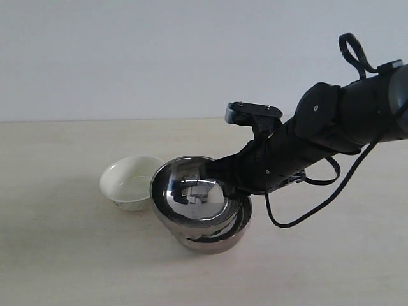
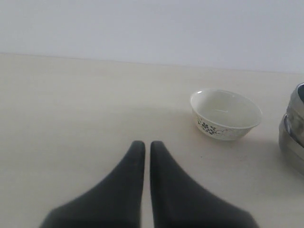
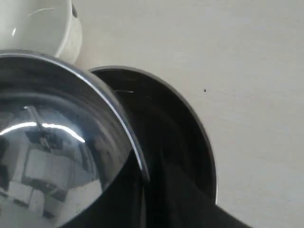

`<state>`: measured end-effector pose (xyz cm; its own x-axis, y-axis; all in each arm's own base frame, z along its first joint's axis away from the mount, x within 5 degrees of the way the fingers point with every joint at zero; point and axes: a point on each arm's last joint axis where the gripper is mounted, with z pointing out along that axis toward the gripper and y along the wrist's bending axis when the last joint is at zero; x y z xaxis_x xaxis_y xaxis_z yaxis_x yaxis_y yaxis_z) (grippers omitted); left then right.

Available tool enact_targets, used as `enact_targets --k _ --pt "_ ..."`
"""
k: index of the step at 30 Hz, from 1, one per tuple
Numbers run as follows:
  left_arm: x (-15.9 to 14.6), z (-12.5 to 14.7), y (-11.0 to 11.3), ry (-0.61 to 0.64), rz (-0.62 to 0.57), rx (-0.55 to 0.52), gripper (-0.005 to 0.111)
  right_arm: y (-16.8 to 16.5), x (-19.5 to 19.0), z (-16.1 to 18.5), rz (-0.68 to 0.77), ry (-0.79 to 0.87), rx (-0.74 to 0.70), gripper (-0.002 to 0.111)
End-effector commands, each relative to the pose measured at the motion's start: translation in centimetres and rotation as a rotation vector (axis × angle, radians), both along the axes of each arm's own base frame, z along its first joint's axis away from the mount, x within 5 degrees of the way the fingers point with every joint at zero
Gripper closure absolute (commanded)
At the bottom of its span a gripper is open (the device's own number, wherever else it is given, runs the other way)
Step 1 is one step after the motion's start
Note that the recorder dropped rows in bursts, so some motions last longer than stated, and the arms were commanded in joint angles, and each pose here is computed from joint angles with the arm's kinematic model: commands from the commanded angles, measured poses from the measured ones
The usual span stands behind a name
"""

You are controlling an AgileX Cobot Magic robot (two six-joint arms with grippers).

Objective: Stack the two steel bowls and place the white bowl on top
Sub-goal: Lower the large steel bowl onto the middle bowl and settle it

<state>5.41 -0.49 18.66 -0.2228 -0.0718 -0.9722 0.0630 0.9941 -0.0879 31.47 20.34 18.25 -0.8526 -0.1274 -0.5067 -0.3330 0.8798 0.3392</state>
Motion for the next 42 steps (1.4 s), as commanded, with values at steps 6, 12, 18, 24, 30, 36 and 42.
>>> enact_targets --k 6,12,18,24,30,36,42 --pt "0.0 -0.1 0.0 0.001 0.003 0.001 0.103 -1.3 0.5 0.1 -0.012 0.024 -0.015 0.108" --pt "0.0 -0.1 0.0 0.001 0.003 0.001 0.103 -1.9 0.7 0.0 0.000 0.032 -0.043 0.108" --pt "0.0 -0.1 0.0 0.001 0.003 0.001 0.103 -1.9 0.7 -0.1 -0.006 0.027 -0.042 0.101" --pt "0.0 -0.1 0.0 0.001 0.003 0.001 0.103 -1.9 0.9 -1.1 -0.014 0.050 -0.047 0.075" --pt "0.0 -0.1 0.0 0.001 0.003 0.001 0.103 -1.9 0.9 -1.1 -0.010 0.054 -0.049 0.073" --pt "0.0 -0.1 0.0 0.001 0.003 0.001 0.103 -1.7 1.0 -0.7 0.011 0.059 -0.055 0.073" --pt "0.0 -0.1 0.0 0.001 0.003 0.001 0.103 -1.8 1.0 -0.6 0.021 0.043 -0.069 0.073"
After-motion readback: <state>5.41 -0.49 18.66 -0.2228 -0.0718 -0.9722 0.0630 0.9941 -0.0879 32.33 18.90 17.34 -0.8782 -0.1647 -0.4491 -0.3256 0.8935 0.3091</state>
